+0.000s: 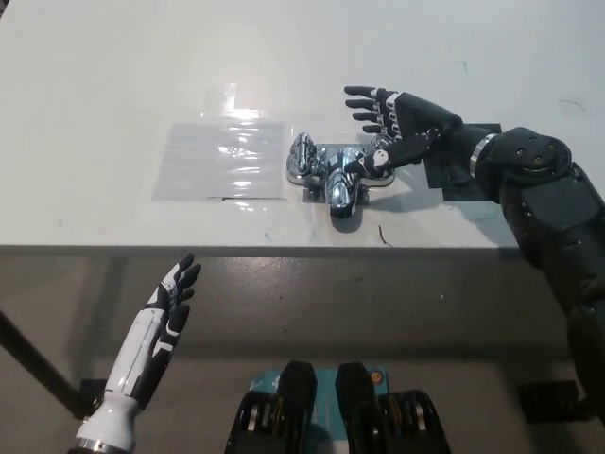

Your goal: The faucet is at the center of the desk and the robot turn off the faucet by turning the right faucet handle using the right hand

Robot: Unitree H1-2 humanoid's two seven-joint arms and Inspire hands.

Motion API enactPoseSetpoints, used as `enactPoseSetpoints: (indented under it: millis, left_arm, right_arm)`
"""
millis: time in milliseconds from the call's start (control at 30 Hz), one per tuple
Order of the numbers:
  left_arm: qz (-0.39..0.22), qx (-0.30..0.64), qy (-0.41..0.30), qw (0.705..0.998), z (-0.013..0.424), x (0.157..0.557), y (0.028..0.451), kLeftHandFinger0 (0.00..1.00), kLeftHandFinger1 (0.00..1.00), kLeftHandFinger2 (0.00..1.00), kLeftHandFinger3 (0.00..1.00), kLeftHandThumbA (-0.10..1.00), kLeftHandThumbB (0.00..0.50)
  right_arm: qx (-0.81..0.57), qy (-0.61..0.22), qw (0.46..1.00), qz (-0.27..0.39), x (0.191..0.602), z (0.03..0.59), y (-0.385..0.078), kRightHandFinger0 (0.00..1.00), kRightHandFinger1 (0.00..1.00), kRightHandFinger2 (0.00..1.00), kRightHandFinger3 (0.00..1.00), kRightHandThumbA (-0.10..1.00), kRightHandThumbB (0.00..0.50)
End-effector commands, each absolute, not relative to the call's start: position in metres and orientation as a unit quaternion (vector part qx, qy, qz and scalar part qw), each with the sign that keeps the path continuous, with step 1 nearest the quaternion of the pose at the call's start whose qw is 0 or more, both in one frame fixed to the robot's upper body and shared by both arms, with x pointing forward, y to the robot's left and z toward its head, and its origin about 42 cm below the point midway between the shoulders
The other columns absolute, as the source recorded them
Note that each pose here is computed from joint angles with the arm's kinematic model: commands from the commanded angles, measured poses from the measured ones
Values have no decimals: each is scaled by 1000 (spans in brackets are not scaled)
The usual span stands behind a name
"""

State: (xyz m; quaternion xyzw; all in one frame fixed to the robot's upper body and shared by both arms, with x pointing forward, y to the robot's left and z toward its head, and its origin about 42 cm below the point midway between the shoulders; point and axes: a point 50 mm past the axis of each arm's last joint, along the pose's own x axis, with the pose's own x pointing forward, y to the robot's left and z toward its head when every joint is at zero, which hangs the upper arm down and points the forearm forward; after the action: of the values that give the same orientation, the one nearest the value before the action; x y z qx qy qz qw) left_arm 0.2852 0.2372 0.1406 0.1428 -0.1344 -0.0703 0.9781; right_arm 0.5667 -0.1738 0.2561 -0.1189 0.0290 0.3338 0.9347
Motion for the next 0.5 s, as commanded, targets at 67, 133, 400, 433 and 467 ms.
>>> enactPoseSetpoints:
  millis: [67,133,400,433,467]
  left_arm:
    - [-72,151,-164,972,150,288,240,1000,1000,1000,1000,1000,226]
    - [-72,149,-162,973,152,289,240,1000,1000,1000,1000,1000,225]
    - [-69,150,-163,973,152,289,240,1000,1000,1000,1000,1000,228]
    - [-69,152,-164,972,153,289,240,1000,1000,1000,1000,1000,217]
    - [-69,152,-164,972,153,289,240,1000,1000,1000,1000,1000,219]
  right_arm:
    - [-54,-25,943,327,564,263,-165,1000,1000,1000,1000,1000,418]
    - [-31,-44,948,313,563,261,-164,1000,1000,1000,1000,1000,391]
    - [75,-125,958,245,553,266,-143,1000,1000,1000,1000,1000,372]
    - [83,-132,958,239,551,267,-140,1000,1000,1000,1000,1000,369]
    - [88,-136,958,236,550,268,-137,1000,1000,1000,1000,1000,367]
